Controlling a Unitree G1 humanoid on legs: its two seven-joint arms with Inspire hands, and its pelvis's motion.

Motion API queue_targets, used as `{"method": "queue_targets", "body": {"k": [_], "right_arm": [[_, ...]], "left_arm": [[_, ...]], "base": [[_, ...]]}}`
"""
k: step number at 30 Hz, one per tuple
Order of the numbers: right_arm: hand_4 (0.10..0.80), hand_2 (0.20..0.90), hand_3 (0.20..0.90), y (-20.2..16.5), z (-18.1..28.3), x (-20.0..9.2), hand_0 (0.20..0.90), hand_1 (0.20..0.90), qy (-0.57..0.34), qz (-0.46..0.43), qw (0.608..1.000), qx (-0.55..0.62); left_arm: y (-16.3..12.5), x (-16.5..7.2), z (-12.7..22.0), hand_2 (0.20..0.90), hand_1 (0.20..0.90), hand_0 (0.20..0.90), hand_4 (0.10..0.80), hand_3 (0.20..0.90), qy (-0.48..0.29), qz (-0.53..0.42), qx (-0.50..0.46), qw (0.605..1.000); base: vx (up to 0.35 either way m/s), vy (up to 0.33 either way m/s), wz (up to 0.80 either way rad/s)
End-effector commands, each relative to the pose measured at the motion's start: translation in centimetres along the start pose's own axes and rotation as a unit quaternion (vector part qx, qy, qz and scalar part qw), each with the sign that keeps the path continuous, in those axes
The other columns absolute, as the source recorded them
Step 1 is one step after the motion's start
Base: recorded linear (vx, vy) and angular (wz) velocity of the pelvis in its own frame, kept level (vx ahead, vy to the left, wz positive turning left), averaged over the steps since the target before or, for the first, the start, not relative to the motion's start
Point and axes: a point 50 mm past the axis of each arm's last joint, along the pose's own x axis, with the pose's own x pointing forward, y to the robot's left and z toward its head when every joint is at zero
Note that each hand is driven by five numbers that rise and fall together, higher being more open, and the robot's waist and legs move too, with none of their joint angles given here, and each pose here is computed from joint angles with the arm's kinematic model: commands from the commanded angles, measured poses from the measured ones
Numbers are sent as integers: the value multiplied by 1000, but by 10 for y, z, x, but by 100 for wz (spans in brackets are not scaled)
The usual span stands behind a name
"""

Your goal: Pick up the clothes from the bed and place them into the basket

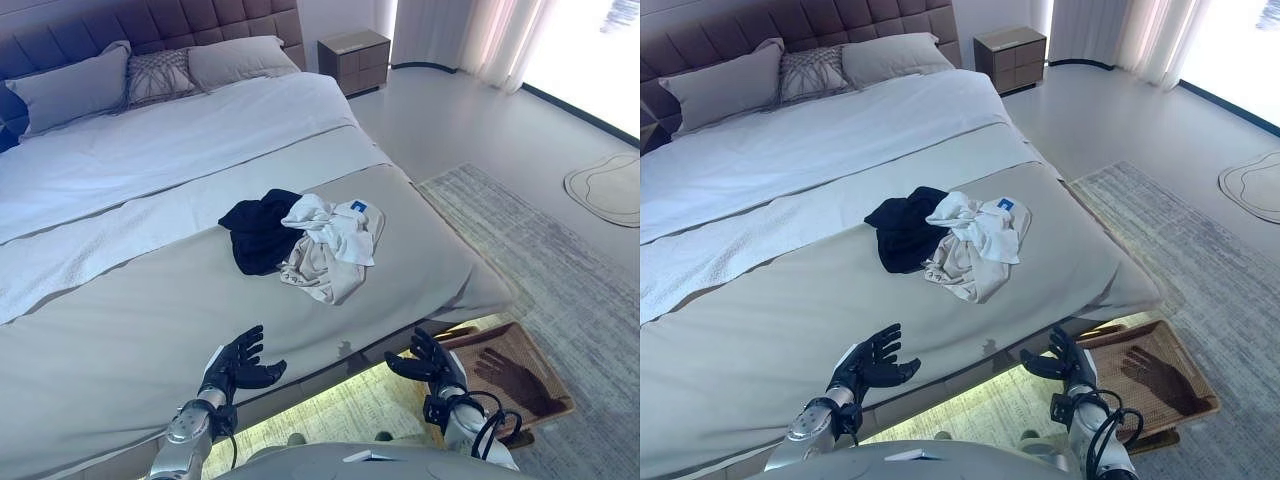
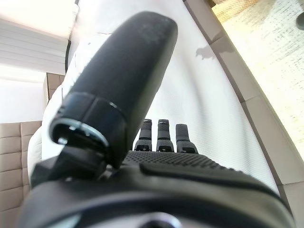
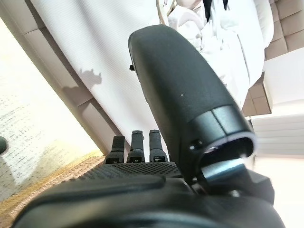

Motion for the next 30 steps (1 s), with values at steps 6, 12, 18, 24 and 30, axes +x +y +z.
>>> {"method": "queue_targets", "body": {"k": [6, 12, 18, 24, 30], "right_arm": [[800, 900, 900, 5, 45, 10, 900, 900, -104, 21, 994, 14], [800, 900, 900, 6, 45, 10, 900, 900, -103, 30, 994, 22], [800, 900, 900, 5, 43, 8, 900, 900, -104, 24, 994, 18], [800, 900, 900, 6, 45, 7, 900, 900, -106, 32, 994, -1], [800, 900, 900, -1, 48, 7, 900, 900, -113, 29, 993, -12]], "left_arm": [[13, 13, 35, 900, 900, 900, 800, 900, -63, -1, 47, 997], [14, 15, 28, 900, 900, 900, 800, 900, -33, 10, 44, 998], [18, 12, 22, 900, 900, 900, 800, 900, -17, 38, 40, 998], [18, 11, 19, 900, 900, 900, 800, 900, -14, 47, 37, 998], [18, 12, 21, 900, 900, 900, 800, 900, -23, 44, 24, 998]], "base": [[0, 0, 0], [15, -9, 1], [14, -38, 2], [-4, -56, 1], [-14, -57, 3]]}}
